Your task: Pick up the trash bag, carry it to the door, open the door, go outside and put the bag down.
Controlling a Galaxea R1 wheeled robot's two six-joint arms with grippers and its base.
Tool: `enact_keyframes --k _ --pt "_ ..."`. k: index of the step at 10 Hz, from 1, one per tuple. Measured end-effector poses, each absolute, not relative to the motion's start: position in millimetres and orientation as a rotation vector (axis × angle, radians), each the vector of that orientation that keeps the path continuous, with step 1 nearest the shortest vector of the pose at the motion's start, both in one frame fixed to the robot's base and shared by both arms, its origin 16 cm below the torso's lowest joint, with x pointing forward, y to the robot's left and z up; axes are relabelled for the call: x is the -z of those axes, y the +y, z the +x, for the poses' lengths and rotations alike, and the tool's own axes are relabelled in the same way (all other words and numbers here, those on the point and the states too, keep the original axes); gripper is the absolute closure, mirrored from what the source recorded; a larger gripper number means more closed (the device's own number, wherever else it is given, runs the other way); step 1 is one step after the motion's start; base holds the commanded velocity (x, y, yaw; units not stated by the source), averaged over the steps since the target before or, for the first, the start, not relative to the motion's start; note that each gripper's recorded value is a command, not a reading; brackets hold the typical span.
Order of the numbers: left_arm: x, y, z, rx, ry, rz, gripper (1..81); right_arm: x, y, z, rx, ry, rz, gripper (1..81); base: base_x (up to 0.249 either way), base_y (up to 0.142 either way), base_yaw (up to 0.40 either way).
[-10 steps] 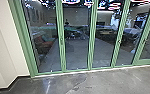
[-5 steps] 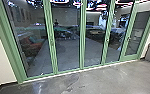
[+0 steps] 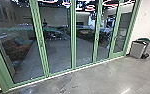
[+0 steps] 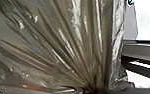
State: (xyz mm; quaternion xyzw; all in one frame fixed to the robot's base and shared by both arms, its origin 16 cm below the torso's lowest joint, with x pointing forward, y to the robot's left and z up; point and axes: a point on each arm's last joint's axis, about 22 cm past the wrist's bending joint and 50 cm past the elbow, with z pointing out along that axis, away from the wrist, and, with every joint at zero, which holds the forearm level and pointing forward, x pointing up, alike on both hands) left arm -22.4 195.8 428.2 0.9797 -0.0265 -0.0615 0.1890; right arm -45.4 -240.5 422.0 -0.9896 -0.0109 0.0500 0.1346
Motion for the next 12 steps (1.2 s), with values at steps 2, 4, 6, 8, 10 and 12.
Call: enact_keyframes --k 2,4,6,8,10,12 --pt "-428.2 195.3 -21.9 0.171 -0.078 2.755 81.1 -422.0 -240.1 -45.5 -0.146 -0.032 -2.867 1.0 0.000 0.000 -0.292" --pt "-428.5 191.3 -22.0 0.171 -0.081 2.750 81.1 -422.0 -240.1 -45.2 -0.143 -0.031 -2.867 1.0 0.000 0.000 -0.296" --pt "-428.3 192.3 -22.5 0.171 -0.081 2.752 81.1 -422.0 -238.1 -45.3 -0.144 -0.031 -2.865 1.0 0.000 0.000 -0.283" --pt "-428.2 192.4 -22.3 0.170 -0.080 2.752 81.1 -422.0 -238.1 -45.7 -0.145 -0.032 -2.865 1.0 0.000 0.000 -0.246" --pt "-428.3 192.4 -21.0 0.168 -0.082 2.752 81.1 -422.1 -238.0 -47.0 -0.147 -0.031 -2.865 1.0 0.000 0.000 -0.185" --pt "-428.4 192.0 -24.9 0.176 -0.082 2.750 81.1 -422.1 -238.5 -49.4 -0.149 -0.032 -2.865 1.0 0.000 0.000 -0.056"
